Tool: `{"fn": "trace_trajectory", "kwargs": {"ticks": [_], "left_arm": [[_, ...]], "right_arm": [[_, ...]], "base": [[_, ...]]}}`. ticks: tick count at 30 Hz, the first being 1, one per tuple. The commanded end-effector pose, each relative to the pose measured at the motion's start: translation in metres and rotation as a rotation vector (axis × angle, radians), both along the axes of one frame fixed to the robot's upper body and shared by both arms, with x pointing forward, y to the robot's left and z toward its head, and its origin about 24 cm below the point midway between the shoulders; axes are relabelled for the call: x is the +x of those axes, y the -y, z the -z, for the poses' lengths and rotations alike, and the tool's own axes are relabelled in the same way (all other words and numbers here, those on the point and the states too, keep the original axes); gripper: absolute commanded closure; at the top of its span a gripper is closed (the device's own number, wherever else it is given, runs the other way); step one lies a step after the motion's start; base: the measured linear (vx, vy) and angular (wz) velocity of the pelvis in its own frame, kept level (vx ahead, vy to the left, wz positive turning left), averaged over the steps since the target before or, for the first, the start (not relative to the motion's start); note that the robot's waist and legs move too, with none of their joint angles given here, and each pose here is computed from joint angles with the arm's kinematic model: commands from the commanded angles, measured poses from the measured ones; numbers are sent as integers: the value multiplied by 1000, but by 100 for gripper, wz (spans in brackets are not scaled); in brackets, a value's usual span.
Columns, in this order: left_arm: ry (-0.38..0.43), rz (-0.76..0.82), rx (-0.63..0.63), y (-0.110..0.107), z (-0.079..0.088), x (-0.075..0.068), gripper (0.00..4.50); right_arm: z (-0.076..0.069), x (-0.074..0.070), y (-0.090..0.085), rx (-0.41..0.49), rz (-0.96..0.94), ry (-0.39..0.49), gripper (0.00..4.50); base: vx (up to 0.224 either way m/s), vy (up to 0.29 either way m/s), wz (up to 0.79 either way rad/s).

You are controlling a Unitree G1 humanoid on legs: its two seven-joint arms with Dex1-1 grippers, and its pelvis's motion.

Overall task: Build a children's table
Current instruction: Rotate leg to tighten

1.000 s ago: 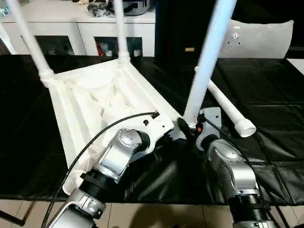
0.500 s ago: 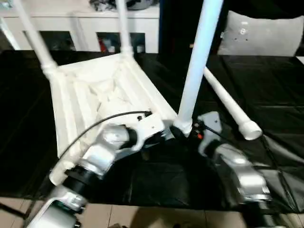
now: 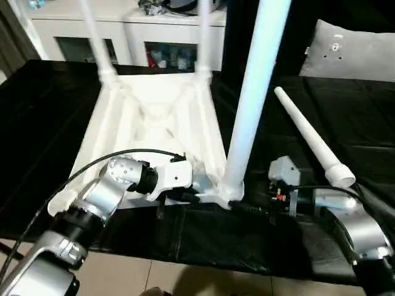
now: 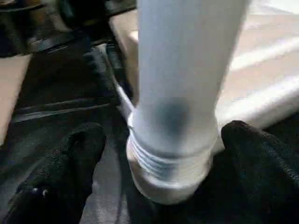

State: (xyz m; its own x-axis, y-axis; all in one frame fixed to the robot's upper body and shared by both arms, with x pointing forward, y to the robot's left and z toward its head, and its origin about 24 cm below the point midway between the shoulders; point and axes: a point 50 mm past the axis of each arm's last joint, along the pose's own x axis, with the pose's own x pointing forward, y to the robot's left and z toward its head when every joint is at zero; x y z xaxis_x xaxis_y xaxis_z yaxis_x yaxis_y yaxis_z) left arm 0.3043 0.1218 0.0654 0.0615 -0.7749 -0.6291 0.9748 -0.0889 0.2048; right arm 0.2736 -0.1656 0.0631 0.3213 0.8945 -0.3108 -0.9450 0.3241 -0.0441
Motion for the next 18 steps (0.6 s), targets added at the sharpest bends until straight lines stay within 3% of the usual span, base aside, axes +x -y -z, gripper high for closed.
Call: {"fn": "trace_trajectory", "kwargs": {"ticks": [1, 5, 18], "left_arm": [[1, 127, 48, 8, -1, -5, 450], [1, 149, 61, 8, -2, -5, 450], [-5, 176, 69, 4, -3, -5, 450]], "right_arm": [[-2, 2, -1, -17, -36, 2, 30], [-3, 6, -6, -5, -64, -18, 43], [0, 5, -8, 3, -134, -88, 159]], "base": [[0, 0, 0], [0, 0, 0], [0, 0, 0]]}}
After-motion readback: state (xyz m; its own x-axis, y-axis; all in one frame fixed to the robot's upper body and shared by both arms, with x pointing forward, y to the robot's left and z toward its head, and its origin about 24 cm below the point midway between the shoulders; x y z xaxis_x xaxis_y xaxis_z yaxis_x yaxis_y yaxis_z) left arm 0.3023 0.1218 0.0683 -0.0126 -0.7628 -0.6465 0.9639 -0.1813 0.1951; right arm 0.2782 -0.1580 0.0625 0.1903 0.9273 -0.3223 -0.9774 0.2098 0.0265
